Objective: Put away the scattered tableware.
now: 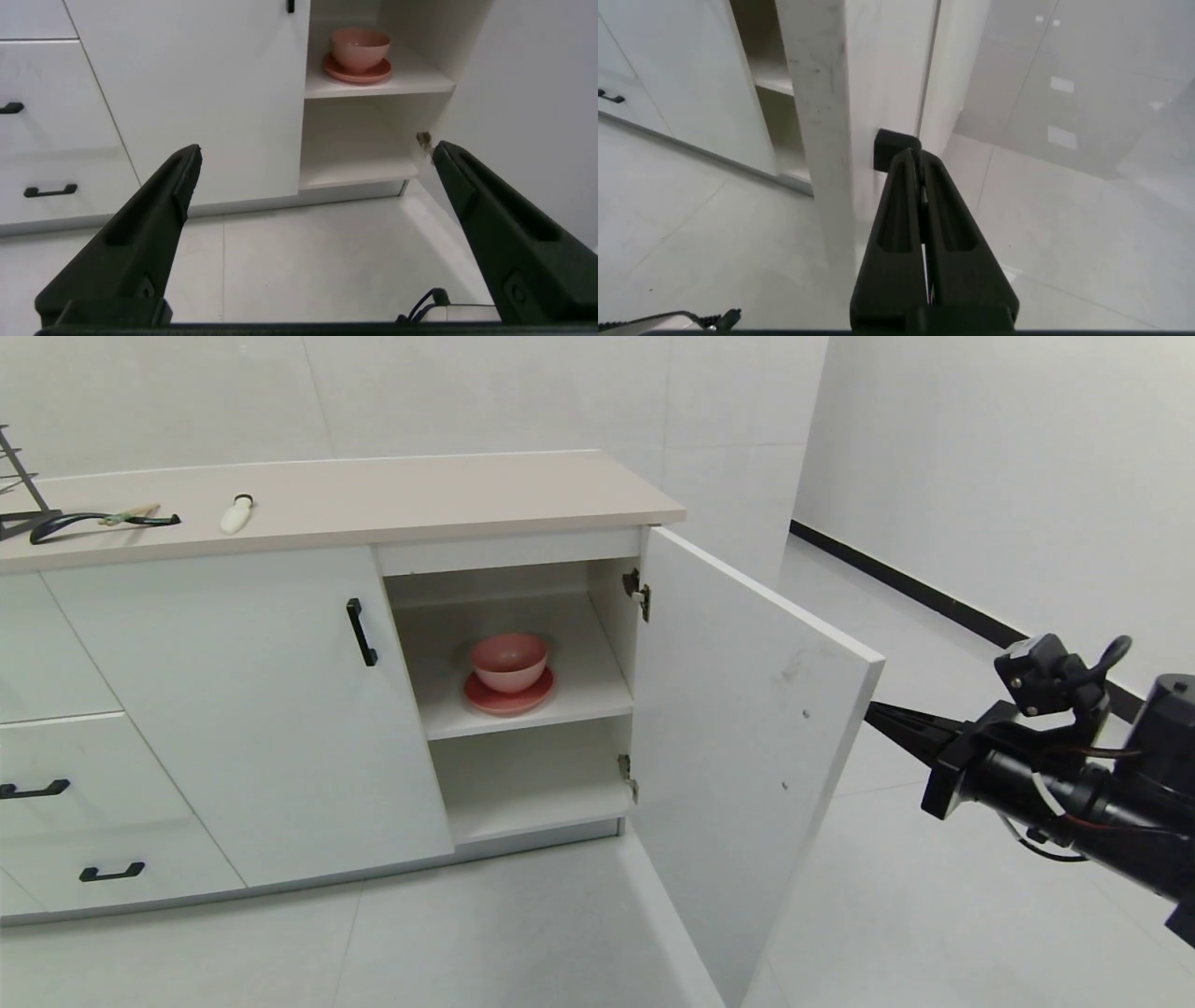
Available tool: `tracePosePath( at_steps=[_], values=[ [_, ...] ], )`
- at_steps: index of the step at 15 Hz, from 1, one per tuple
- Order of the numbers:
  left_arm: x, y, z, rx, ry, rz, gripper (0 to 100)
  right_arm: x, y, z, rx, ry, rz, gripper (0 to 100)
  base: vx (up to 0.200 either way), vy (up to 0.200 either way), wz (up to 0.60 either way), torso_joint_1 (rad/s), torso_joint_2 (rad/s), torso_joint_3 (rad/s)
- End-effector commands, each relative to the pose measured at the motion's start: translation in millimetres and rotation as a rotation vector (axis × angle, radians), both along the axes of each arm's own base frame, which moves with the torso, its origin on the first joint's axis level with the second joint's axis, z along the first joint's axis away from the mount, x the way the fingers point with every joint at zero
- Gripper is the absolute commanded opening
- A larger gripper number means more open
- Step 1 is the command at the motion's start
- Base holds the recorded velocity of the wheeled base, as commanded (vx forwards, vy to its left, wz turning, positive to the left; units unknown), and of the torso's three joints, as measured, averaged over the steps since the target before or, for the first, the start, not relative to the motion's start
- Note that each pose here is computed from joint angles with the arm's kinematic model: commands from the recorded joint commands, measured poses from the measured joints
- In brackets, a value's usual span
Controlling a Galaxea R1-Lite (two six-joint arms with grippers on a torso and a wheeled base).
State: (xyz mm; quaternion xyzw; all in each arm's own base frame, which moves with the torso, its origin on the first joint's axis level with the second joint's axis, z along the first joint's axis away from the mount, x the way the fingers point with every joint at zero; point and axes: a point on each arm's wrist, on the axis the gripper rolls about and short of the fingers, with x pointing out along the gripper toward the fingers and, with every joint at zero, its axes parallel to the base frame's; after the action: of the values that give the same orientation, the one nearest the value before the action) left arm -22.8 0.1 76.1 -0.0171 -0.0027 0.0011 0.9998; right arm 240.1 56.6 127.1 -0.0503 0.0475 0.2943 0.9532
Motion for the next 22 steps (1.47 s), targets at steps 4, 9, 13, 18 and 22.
tracePosePath(
  at_steps=[4,9,13,18,22],
  values=[
    [0.0,0.0,0.0,-0.001,-0.001,-0.001,100,-1.3,23.2,-8.5,-0.003,0.008,0.093,0,0.000,0.000,0.00,0.000,0.00,0.000],
    [0.0,-0.2,0.0,0.020,-0.001,-0.007,100,-10.0,46.7,-5.9,0.001,-0.007,0.189,0,0.000,0.000,0.00,0.000,0.00,0.000],
    [0.0,-0.2,0.0,0.019,-0.001,-0.007,100,-26.0,77.7,5.2,0.022,-0.057,0.327,0,0.000,0.000,0.00,0.000,0.00,0.000],
    [0.0,-0.2,0.0,0.019,-0.001,-0.007,100,-34.1,94.2,10.0,0.047,-0.091,0.400,0,0.000,0.000,0.00,0.000,0.00,0.000],
    [0.0,-0.2,0.0,0.019,-0.001,-0.007,100,-13.0,110.1,12.4,0.062,-0.119,0.404,0,0.000,0.000,0.00,0.000,0.00,0.000]
  ],
)
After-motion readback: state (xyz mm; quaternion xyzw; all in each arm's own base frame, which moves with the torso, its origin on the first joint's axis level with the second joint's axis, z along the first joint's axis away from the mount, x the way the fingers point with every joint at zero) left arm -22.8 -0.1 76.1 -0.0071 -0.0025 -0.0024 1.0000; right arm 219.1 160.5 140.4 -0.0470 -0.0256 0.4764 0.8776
